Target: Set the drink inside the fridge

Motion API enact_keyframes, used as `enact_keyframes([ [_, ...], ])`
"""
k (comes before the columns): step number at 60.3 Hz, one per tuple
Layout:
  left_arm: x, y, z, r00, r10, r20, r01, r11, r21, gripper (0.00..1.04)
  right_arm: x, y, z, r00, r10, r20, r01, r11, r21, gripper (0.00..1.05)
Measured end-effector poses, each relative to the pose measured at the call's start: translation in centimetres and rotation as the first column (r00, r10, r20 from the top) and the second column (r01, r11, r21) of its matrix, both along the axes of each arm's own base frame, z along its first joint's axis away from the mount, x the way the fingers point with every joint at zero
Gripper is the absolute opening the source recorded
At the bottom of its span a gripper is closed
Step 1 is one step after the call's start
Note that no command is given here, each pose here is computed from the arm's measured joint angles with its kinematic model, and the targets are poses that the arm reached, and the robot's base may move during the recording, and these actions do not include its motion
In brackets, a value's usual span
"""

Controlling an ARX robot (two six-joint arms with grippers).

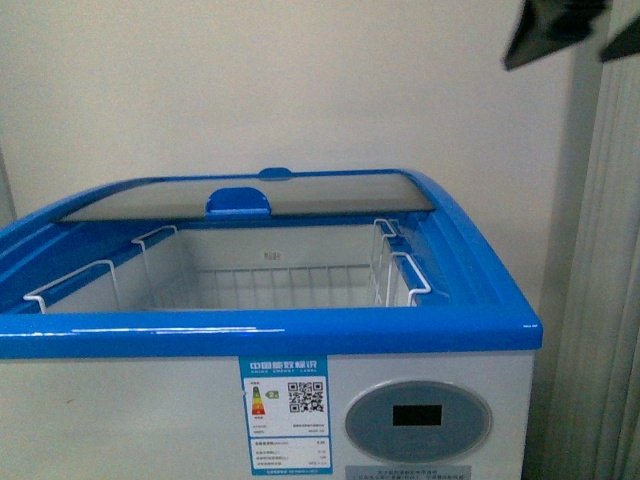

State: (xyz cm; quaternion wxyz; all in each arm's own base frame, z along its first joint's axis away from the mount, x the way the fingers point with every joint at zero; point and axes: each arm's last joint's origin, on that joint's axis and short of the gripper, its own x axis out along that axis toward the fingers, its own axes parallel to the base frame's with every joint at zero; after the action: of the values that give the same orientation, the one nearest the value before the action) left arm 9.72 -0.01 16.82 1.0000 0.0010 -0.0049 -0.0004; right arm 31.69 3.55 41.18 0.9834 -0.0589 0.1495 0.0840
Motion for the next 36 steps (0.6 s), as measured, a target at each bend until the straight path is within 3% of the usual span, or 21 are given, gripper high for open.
enact_keyframes([
  [9, 0.0, 0.0, 0.0, 1.0, 0.0, 0.0, 0.0, 1.0, 0.0, 0.97, -4.9, -1.0, -0.5, 0.998, -0.057, 0.041, 0.054, 0.996, 0.068, 0.95],
  [13, 0.0, 0.0, 0.0, 1.0, 0.0, 0.0, 0.0, 1.0, 0.0, 0.97, -6.4, -1.4, -0.9, 0.955, -0.159, 0.252, 0.137, 0.985, 0.105, 0.81],
  [16, 0.0, 0.0, 0.0, 1.0, 0.0, 0.0, 0.0, 1.0, 0.0, 0.97, -7.3, -1.5, -2.9, 0.934, -0.164, 0.317, 0.129, 0.983, 0.128, 0.71],
  [24, 0.0, 0.0, 0.0, 1.0, 0.0, 0.0, 0.0, 1.0, 0.0, 0.97, -9.3, -2.2, -10.1, 0.94, -0.18, 0.29, 0.149, 0.981, 0.128, 0.43],
  [29, 0.0, 0.0, 0.0, 1.0, 0.0, 0.0, 0.0, 1.0, 0.0, 0.97, -10.4, -2.4, -12.2, 0.944, -0.175, 0.281, 0.144, 0.981, 0.126, 0.29],
  [36, 0.0, 0.0, 0.0, 1.0, 0.0, 0.0, 0.0, 1.0, 0.0, 0.97, -12.5, -3.5, -15.1, 0.94, -0.181, 0.29, 0.149, 0.98, 0.129, 0.03],
])
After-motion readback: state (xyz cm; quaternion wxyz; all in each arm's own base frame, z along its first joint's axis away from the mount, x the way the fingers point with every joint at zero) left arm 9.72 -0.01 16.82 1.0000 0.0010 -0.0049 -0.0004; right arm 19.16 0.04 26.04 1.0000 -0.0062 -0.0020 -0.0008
